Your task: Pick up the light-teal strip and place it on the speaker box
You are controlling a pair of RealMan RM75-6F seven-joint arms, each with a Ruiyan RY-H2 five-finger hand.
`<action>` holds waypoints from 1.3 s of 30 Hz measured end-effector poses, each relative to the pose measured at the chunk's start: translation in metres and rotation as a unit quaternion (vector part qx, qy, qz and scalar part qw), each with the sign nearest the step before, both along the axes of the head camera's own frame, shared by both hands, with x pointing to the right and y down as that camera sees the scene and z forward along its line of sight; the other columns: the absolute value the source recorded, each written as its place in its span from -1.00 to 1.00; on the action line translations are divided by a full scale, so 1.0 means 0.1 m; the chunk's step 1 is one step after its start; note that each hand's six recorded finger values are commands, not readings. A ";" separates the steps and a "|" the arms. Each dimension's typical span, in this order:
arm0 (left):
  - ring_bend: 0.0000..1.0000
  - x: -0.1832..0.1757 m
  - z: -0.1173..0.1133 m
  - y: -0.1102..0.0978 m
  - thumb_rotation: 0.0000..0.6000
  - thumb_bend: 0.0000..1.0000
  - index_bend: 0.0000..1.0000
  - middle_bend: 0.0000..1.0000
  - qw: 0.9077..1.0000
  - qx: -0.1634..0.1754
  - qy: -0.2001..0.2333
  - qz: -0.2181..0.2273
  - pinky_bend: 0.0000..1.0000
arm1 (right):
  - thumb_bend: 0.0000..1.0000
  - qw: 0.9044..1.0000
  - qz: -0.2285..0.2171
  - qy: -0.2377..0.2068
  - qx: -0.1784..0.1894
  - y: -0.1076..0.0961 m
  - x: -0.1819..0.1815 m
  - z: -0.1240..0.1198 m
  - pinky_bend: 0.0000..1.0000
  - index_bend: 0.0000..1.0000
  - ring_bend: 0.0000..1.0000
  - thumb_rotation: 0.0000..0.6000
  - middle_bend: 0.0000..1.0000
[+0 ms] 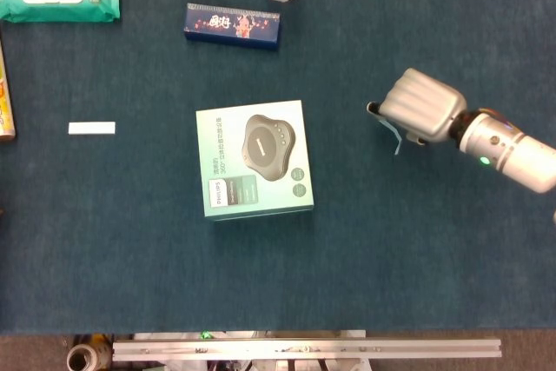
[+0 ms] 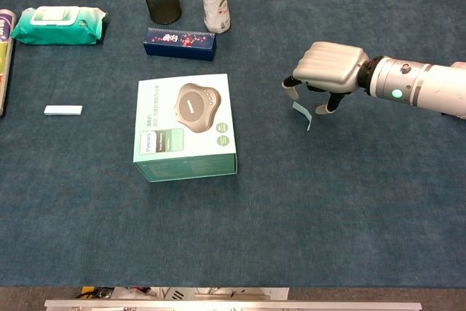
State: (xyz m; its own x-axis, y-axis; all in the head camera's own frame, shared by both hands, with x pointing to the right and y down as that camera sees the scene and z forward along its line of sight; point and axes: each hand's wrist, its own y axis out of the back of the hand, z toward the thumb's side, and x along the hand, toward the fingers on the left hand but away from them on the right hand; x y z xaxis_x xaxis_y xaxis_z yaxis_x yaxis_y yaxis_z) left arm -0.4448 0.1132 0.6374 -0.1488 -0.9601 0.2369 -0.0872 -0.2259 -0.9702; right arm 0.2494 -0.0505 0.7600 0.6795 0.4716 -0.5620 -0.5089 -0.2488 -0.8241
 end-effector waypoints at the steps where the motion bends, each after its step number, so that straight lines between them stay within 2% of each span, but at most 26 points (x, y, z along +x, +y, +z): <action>1: -0.58 0.00 0.01 0.00 1.00 -0.46 -0.58 -0.50 1.000 -0.001 0.000 0.000 -0.68 | -0.68 1.000 -0.001 0.000 -0.002 0.00 -0.02 0.02 1.00 -0.08 1.00 1.00 1.00; 12: -0.58 -0.03 0.03 0.03 1.00 -0.46 -0.58 -0.51 1.000 -0.005 -0.001 -0.005 -0.68 | -0.68 1.000 -0.024 0.011 -0.007 0.02 -0.10 0.15 1.00 -0.07 1.00 1.00 1.00; 22: -0.58 -0.07 0.02 0.03 1.00 -0.46 -0.58 -0.51 1.000 -0.004 -0.001 -0.011 -0.68 | -0.67 1.000 -0.007 -0.019 -0.001 -0.10 -0.07 0.01 1.00 -0.06 1.00 1.00 1.00; 28: -0.58 -0.07 0.04 0.04 1.00 -0.46 -0.58 -0.51 1.000 -0.007 0.001 -0.011 -0.68 | -0.67 1.000 -0.015 -0.001 -0.006 -0.08 0.02 0.04 1.00 -0.06 1.00 1.00 1.00; 39: -0.58 -0.07 0.07 0.06 1.00 -0.46 -0.58 -0.51 1.000 -0.014 0.002 -0.013 -0.68 | -0.67 1.000 -0.020 0.004 -0.011 -0.03 0.01 0.11 1.00 -0.05 1.00 1.00 1.00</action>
